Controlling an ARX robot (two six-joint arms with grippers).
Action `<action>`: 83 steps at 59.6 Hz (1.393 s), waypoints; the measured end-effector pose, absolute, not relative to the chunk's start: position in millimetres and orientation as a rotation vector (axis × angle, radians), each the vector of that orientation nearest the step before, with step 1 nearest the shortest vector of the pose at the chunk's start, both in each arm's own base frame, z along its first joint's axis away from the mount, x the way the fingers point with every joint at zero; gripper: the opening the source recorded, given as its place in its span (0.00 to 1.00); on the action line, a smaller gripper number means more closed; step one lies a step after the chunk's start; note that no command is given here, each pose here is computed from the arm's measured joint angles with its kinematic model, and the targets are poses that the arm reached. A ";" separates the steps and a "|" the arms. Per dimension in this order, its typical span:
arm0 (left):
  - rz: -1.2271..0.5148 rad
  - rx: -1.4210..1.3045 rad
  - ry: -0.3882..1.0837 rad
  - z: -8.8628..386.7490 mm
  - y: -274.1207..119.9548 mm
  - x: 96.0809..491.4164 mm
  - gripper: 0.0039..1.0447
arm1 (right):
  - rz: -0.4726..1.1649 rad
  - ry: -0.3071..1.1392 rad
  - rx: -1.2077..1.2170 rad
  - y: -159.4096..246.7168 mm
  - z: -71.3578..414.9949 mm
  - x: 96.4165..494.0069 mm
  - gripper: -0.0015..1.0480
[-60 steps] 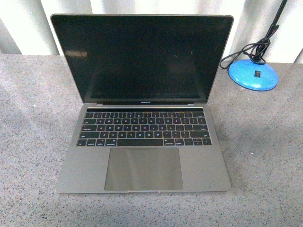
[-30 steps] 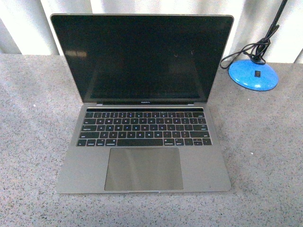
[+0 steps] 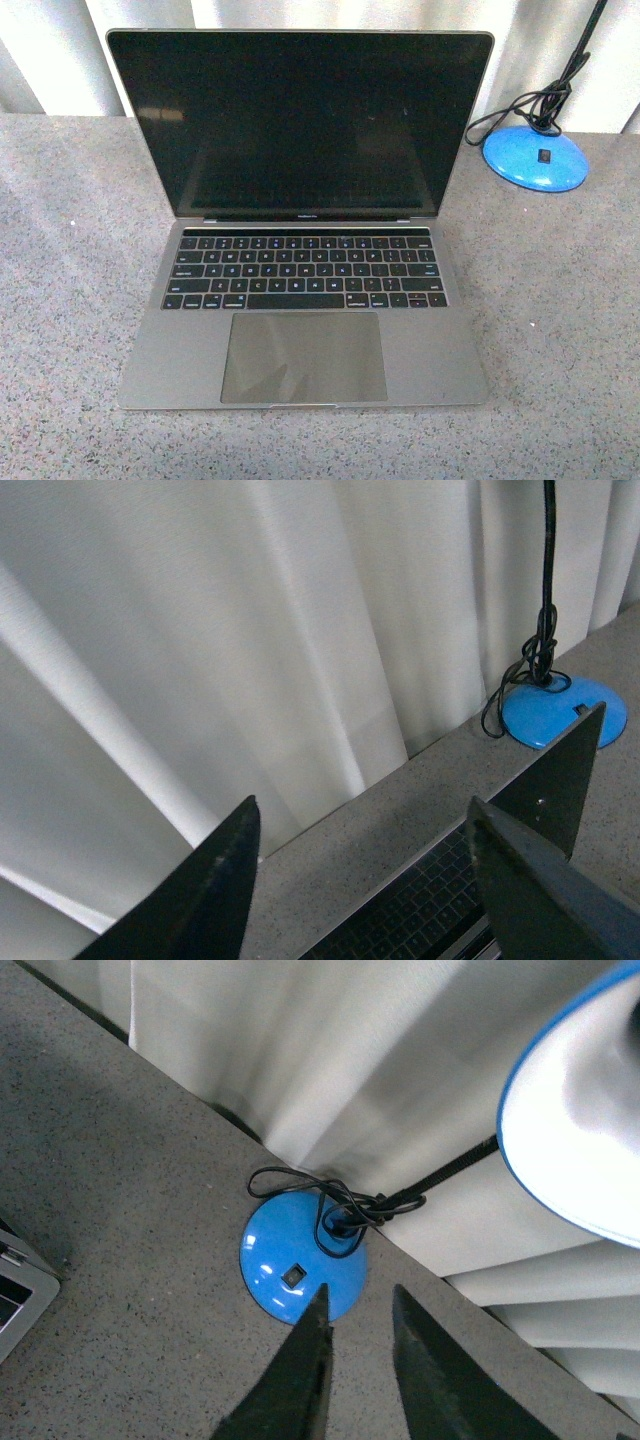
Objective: Close laptop
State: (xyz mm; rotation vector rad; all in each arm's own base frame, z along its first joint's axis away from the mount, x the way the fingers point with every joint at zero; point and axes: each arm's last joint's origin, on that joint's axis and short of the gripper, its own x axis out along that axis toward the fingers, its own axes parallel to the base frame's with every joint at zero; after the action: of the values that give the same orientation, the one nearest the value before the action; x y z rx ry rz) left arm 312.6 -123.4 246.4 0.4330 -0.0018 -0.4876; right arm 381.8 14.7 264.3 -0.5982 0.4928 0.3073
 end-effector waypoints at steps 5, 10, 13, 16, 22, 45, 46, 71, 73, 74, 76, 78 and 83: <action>-0.529 0.505 -0.010 240.9 -128.2 317.4 0.35 | 0.354 0.495 -0.597 21.3 265.1 389.4 0.02; -0.563 0.567 -0.011 236.9 -131.5 322.8 0.20 | 0.399 0.501 -0.600 29.9 263.7 397.1 0.01; -0.577 0.595 -0.013 235.9 -132.8 325.3 0.11 | 0.425 0.506 -0.602 34.0 261.6 399.6 0.01; -0.591 0.621 -0.015 235.6 -134.3 328.2 0.03 | 0.453 0.509 -0.612 38.9 258.5 402.2 0.01; -0.605 0.649 -0.022 236.7 -135.4 332.6 0.03 | 0.495 0.516 -0.633 49.1 252.6 407.4 0.01; -0.609 0.749 -0.004 218.6 -122.7 362.4 0.03 | 0.602 0.505 -0.660 85.7 243.4 431.9 0.01; -0.608 0.755 0.000 216.5 -121.7 364.5 0.03 | 0.605 0.505 -0.660 86.7 243.2 432.5 0.01; -0.687 0.909 0.004 199.6 -132.9 400.8 0.03 | 0.704 0.483 -0.638 124.5 241.5 441.7 0.01; -0.695 0.920 0.006 200.7 -133.9 402.0 0.03 | 0.707 0.482 -0.633 126.5 240.3 441.4 0.01; -0.698 0.922 0.008 200.8 -134.2 402.4 0.03 | 0.707 0.481 -0.632 127.0 240.0 441.3 0.01; -0.704 0.932 0.009 201.2 -134.8 403.5 0.03 | 0.710 0.480 -0.626 129.2 237.9 440.3 0.01; -0.712 0.947 0.012 201.5 -135.4 404.9 0.03 | 0.713 0.481 -0.617 130.5 235.7 439.5 0.01; -0.727 0.974 0.026 200.4 -135.4 407.3 0.03 | 0.720 0.489 -0.607 133.6 227.6 436.6 0.01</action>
State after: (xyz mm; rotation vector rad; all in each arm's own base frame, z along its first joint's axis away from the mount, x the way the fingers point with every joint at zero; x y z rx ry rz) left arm 407.3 -135.4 200.4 0.9736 0.0257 -0.7267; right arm 436.6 133.6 227.6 -0.6069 0.4893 0.7199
